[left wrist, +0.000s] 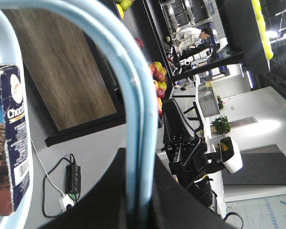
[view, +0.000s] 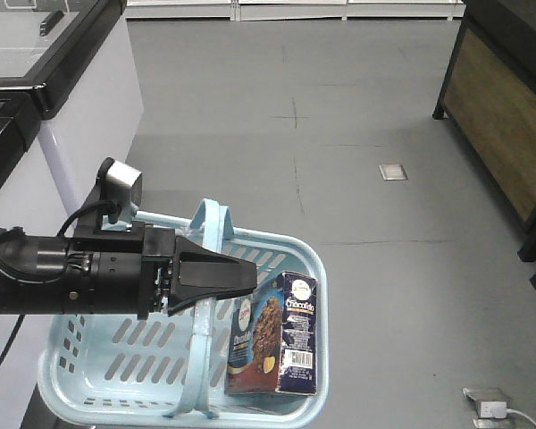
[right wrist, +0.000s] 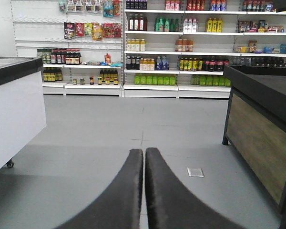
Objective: Left arm holds basket, right arm returns cookies
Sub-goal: 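Hold the basket in the left gripper while driving toward the shelves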
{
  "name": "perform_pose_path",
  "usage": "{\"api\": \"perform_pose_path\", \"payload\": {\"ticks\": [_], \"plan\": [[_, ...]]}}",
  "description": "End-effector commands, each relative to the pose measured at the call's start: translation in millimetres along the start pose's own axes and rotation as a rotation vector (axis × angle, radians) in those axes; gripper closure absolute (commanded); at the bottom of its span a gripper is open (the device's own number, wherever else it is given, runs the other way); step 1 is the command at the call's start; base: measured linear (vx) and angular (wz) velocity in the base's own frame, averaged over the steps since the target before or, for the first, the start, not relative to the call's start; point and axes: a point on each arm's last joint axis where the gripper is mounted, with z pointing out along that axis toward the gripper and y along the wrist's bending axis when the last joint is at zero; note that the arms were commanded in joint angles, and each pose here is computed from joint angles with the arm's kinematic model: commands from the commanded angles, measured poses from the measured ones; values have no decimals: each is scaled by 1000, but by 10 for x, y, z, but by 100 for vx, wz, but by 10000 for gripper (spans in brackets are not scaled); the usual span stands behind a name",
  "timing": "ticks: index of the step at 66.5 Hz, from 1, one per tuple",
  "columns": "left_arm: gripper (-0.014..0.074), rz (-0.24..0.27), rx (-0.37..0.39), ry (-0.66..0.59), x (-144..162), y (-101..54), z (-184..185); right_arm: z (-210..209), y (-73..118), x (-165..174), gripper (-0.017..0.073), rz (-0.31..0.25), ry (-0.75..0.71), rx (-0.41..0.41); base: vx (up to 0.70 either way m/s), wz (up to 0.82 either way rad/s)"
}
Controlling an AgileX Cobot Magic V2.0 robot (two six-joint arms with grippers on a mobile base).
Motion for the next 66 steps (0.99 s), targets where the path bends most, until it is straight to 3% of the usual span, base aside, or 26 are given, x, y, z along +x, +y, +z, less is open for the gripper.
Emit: {"api": "perform_pose_path", "payload": {"ticks": [1, 66], "plan": [[600, 16, 142, -65, -96, -276, -43, -11, 3, -70, 567, -7, -85, -2, 33, -2], [600, 16, 138, -69, -99, -272, -43, -11, 3, -70, 567, -7, -85, -2, 44, 0]]}}
